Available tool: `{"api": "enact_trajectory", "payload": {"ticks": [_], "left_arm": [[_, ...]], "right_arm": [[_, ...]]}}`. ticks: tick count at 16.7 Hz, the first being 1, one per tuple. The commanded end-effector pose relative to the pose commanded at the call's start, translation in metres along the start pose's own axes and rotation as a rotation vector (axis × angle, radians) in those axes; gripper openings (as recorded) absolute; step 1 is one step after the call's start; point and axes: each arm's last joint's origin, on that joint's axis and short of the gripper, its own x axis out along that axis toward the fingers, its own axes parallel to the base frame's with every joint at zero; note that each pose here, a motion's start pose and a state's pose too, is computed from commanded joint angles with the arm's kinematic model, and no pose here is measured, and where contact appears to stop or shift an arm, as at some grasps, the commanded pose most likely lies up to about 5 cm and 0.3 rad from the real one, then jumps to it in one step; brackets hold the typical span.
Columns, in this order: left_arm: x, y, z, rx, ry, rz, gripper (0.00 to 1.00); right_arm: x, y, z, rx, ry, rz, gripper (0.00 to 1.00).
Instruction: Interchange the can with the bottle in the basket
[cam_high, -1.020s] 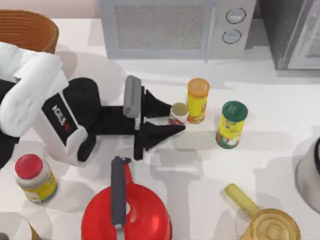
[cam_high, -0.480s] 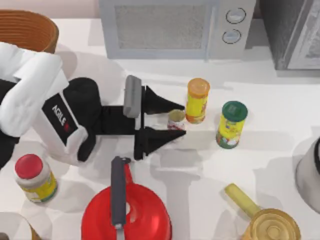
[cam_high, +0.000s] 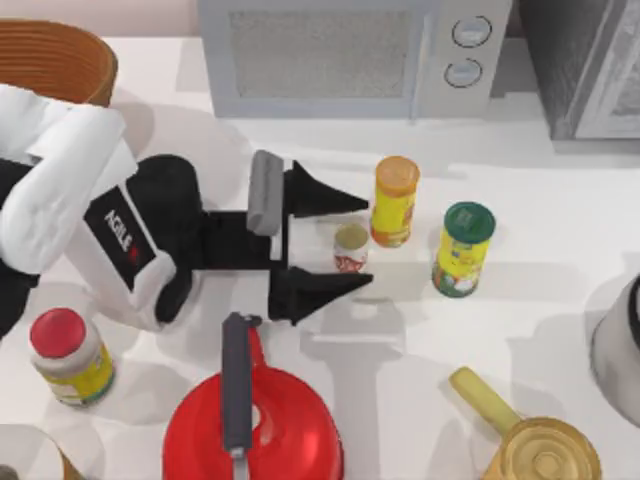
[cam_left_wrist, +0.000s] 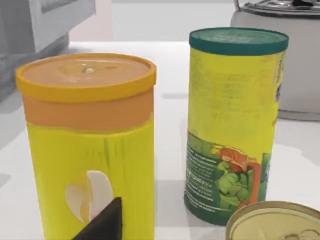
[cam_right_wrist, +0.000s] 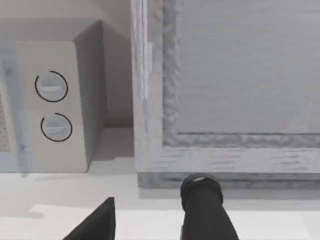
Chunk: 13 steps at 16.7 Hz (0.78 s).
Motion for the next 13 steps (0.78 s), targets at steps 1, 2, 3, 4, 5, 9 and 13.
{"api": "enact_trajectory", "payload": {"ticks": [1,2,3,4,5,9,13], "left_arm": [[0.000,0.000,0.000,0.000,0.000,0.000,1.00],[-0.001,0.000,0.000,0.000,0.000,0.003,1.00],[-0.001,0.000,0.000,0.000,0.000,0.003,1.00],[-0.003,0.002,0.003,0.004,-0.001,0.008,1.00],[-0.006,0.005,0.010,0.010,-0.003,0.019,1.00],[-0.021,0.017,0.069,0.049,-0.014,0.112,1.00],[-0.041,-0.002,0.166,0.099,-0.030,0.282,1.00]], "right_arm": [[0.000,0.000,0.000,0.000,0.000,0.000,1.00],[0.000,0.000,0.000,0.000,0.000,0.000,1.00],[0.000,0.000,0.000,0.000,0.000,0.000,1.00],[0.000,0.000,0.000,0.000,0.000,0.000,1.00],[0.000,0.000,0.000,0.000,0.000,0.000,1.00],[0.000,0.000,0.000,0.000,0.000,0.000,1.00],[0.000,0.000,0.000,0.000,0.000,0.000,1.00]]}}
